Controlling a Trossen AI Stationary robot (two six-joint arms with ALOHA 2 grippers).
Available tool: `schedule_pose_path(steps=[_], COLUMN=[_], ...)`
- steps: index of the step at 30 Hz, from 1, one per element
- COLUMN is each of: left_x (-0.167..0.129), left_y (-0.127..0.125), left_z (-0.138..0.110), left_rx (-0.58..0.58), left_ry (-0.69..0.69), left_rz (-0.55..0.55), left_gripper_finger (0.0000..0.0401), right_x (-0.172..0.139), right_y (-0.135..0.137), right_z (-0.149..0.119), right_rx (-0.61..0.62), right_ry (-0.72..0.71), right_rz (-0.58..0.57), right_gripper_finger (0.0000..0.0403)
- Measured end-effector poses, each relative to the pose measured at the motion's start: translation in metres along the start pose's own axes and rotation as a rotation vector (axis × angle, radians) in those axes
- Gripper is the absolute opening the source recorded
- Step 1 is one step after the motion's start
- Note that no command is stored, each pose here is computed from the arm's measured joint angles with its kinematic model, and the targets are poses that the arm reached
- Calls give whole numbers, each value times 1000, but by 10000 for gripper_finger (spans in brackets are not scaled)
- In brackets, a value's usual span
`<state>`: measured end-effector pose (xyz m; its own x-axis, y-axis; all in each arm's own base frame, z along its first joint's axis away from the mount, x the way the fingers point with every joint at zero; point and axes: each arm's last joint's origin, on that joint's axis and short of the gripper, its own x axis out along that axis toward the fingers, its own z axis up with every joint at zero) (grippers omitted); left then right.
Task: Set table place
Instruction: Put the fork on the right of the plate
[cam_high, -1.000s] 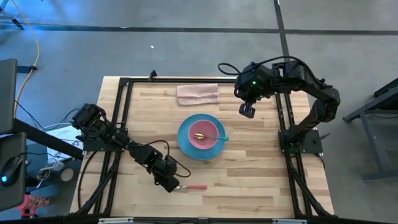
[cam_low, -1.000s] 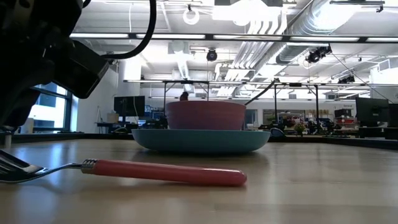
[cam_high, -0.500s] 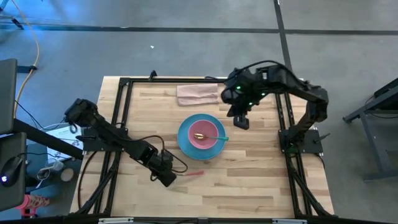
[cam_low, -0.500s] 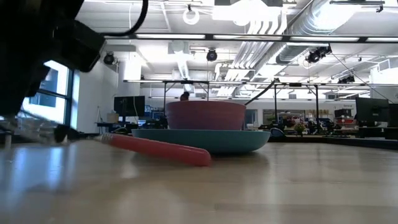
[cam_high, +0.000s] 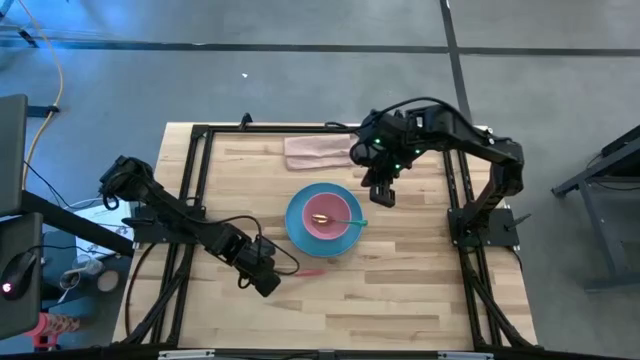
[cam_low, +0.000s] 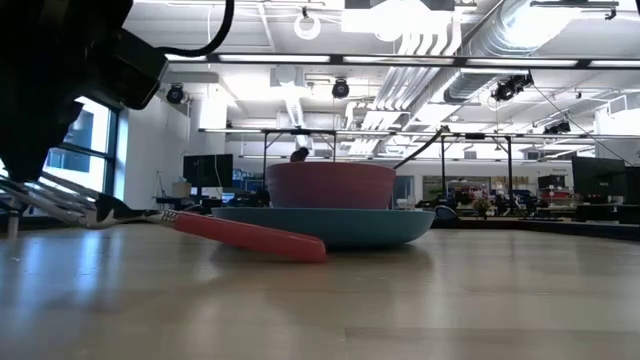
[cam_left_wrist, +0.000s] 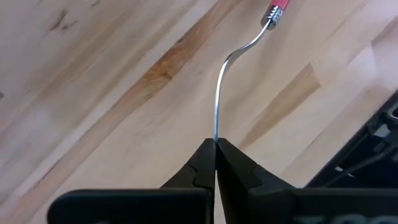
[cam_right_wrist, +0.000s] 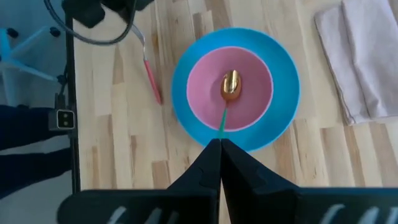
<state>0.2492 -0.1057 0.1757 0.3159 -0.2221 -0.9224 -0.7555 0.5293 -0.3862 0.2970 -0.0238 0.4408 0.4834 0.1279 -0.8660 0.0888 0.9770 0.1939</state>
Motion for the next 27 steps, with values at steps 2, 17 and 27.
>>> schedule_pose_path(steps=[2,17,27], left_x=[0,-24,-73], left_y=[0,-27,-54], left_z=[0,4,8], left_rx=[0,42,82], left_ry=[1,-23,-131], left_rz=[3,-57,15], left_gripper_finger=[0,0,0], right_x=[6,153,165], right_y=[1,7,22], right_z=[0,-19,-16], right_rx=[-8,-16,-75], right_ry=[18,82,-13], right_rz=[25,443,498], right_gripper_finger=[0,24,91])
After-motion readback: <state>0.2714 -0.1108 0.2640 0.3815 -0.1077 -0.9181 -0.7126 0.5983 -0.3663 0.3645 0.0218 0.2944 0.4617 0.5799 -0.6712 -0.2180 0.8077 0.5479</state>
